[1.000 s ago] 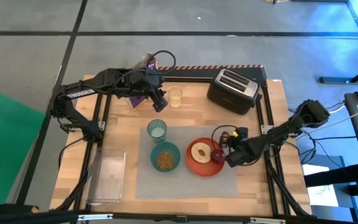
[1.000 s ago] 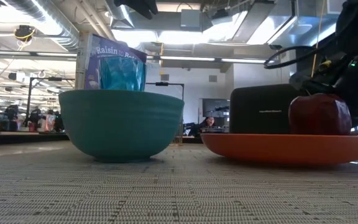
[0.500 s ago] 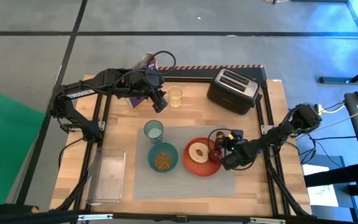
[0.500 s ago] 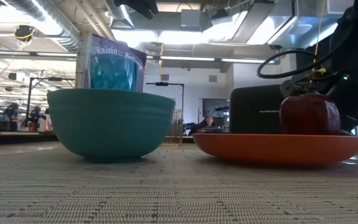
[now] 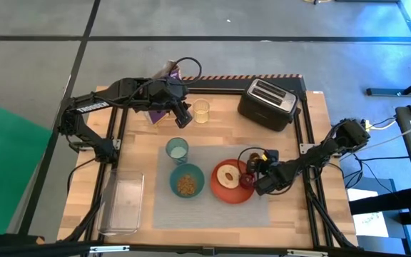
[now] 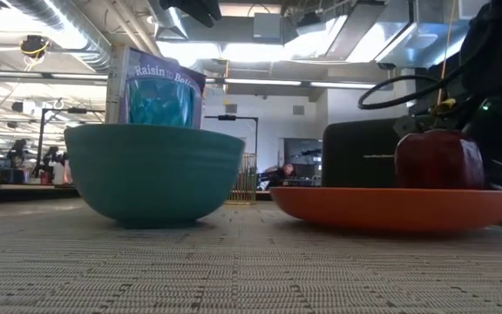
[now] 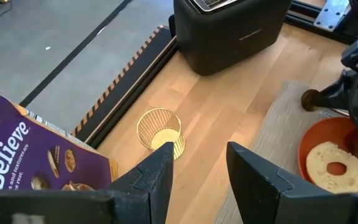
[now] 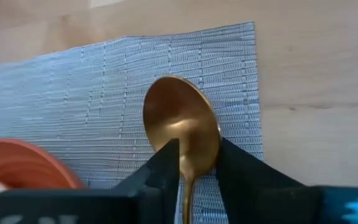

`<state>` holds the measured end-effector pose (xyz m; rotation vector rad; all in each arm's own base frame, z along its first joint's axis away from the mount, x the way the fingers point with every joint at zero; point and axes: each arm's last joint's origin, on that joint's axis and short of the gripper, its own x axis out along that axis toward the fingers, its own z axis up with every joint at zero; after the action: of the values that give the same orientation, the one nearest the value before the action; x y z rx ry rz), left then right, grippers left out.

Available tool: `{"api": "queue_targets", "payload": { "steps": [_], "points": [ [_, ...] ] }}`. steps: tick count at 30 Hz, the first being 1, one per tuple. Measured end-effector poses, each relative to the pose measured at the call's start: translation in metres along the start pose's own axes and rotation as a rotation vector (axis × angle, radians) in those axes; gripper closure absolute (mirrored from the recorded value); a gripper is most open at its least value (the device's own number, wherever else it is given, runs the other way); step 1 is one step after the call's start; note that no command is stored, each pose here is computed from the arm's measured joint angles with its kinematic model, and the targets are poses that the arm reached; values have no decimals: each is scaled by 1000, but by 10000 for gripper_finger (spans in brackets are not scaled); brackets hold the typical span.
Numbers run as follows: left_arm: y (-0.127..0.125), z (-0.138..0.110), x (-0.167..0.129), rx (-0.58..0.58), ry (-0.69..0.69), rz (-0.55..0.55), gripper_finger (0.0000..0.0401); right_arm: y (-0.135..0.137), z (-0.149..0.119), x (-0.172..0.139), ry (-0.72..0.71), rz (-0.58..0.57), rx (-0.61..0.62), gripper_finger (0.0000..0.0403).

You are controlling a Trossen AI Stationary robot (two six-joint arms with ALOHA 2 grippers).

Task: Arrange a breakfast setting
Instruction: Put the gold spoon to the right side of the orange plate on the gray table mat, then return to Home Position

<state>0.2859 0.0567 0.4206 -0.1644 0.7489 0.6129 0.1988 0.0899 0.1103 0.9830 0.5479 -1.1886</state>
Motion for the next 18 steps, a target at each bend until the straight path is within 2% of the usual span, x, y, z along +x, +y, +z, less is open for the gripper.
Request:
{"api": "queue_targets", "payload": {
  "steps": [8, 12, 18],
  "points": [
    [0, 1, 0, 12, -8, -3, 258, 15, 17, -28, -71, -62, -86, 295],
    [0, 2, 0, 15, -19, -6, 258, 21, 33, -49, -111, -40, -99, 295],
    [-2, 7, 0, 40, -65, -43, 258, 29, 66, -87, -187, 127, -140, 295]
  ]
}}
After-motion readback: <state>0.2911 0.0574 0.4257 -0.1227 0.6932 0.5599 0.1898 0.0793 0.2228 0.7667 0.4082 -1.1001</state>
